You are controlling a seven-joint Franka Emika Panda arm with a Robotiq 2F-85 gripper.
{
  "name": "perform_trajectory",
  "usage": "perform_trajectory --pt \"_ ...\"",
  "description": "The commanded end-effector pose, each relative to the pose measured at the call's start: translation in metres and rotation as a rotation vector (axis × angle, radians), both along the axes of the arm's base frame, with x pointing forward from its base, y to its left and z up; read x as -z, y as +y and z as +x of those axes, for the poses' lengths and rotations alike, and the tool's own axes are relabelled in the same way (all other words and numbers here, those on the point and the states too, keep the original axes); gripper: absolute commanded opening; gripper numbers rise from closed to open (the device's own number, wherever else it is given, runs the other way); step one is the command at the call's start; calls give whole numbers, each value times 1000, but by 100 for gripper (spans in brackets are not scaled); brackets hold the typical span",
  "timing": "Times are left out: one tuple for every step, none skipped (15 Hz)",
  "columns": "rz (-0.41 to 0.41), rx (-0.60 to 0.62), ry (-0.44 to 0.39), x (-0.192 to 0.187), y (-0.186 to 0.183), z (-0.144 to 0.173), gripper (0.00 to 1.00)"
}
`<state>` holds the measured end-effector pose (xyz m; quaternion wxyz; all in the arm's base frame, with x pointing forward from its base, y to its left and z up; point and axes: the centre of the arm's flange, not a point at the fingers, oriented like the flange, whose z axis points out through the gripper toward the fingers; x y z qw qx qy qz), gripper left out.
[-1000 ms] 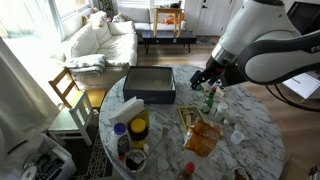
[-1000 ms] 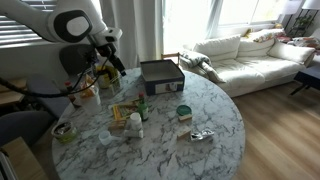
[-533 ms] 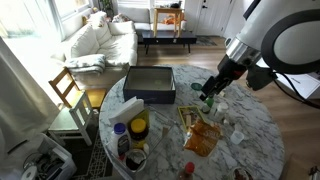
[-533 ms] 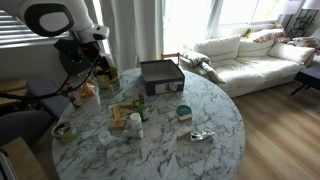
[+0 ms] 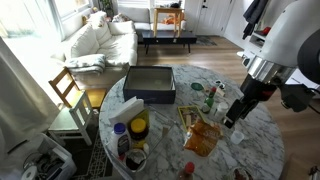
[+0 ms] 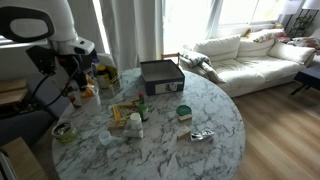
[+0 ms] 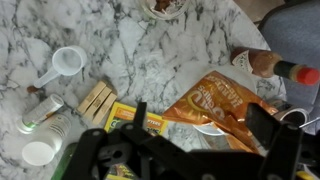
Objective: Move the clear cup backwards and put the orange packet in the cup, put the green sauce bottle on the table then put the clear cup in the clear container
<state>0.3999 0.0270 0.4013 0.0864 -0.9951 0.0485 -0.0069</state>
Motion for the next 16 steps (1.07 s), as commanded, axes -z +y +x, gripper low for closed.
perform_trajectory --pt "-5 9 0 0 2 -6 100" --pt "-7 15 -3 -1 3 -10 100" --pt "-9 18 -6 -2 4 -12 100" --pt "-9 19 -8 -3 4 -14 100" --pt "-9 20 -10 -3 4 -14 100" --pt "8 40 3 3 8 -16 100" --pt "42 60 6 10 17 -19 100" --pt "65 84 18 16 25 -20 100" --pt "85 114 35 25 34 -22 100" --pt "94 142 51 31 40 -24 100" --pt "101 170 61 37 46 -26 100" --pt "96 196 67 42 50 -28 100" --pt "84 217 73 47 54 -30 100" --pt "77 244 76 52 58 -32 100" --pt "63 264 77 58 61 -34 100" --pt "50 288 69 64 63 -34 100"
